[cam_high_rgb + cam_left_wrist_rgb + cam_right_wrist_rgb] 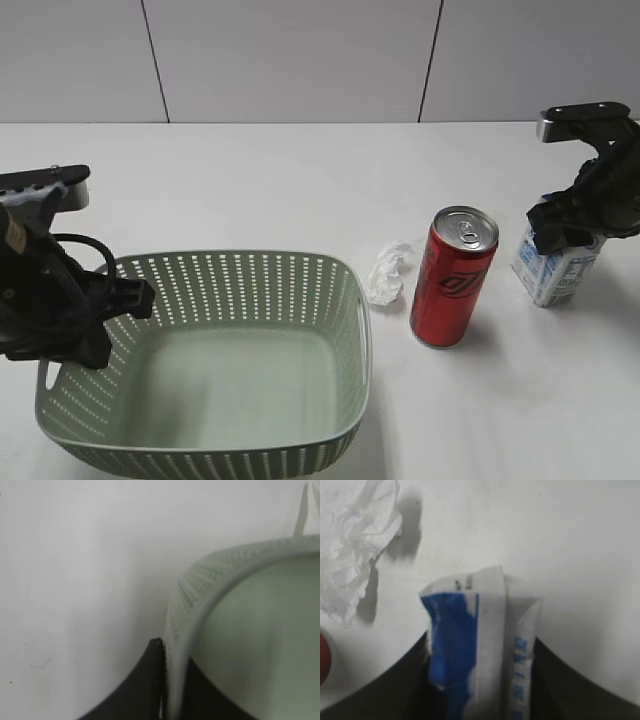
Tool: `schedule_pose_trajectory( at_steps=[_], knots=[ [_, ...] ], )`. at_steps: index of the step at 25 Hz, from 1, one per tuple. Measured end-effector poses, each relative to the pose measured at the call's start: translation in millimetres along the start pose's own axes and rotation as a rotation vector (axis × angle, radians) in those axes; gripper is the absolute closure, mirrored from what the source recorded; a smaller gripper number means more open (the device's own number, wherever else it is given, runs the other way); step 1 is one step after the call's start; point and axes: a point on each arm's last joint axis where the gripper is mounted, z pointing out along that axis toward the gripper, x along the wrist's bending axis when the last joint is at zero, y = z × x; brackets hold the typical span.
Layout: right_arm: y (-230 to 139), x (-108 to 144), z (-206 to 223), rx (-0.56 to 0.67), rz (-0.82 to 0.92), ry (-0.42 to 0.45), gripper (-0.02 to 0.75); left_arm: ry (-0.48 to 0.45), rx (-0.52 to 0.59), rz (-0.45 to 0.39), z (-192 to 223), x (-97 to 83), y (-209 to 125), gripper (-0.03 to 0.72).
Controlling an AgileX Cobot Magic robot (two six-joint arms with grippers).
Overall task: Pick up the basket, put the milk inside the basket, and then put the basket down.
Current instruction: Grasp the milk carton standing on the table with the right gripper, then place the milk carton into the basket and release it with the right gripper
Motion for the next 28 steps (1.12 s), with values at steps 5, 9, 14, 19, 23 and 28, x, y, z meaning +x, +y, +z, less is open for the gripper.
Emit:
schedule_pose_trajectory(
  at_steps=[5,9,14,19,23,28],
  knots=[
    [-2,1,-7,0.026,-0.004,0.009,0.418,0.000,0.000,0.000,0,0.0,0,0.683],
    [-2,4,-39,-0.007,-0.012,0.014,0.418,0.000,0.000,0.000,0,0.0,0,0.683],
    [-8,11,-101,-0.080,-0.001,0.021,0.418,0.000,0.000,0.000,0,0.0,0,0.683],
    [-27,20,-164,-0.172,-0.009,0.023,0.418,-0.002,0.001,-0.002,0,-0.2,0,0.683],
    [-47,27,-201,-0.228,-0.012,0.041,0.418,-0.003,0.002,-0.004,0,-0.3,0,0.683],
    [-63,42,-229,-0.285,-0.056,0.077,0.419,-0.003,0.002,-0.004,0,-0.3,0,0.683]
  ],
)
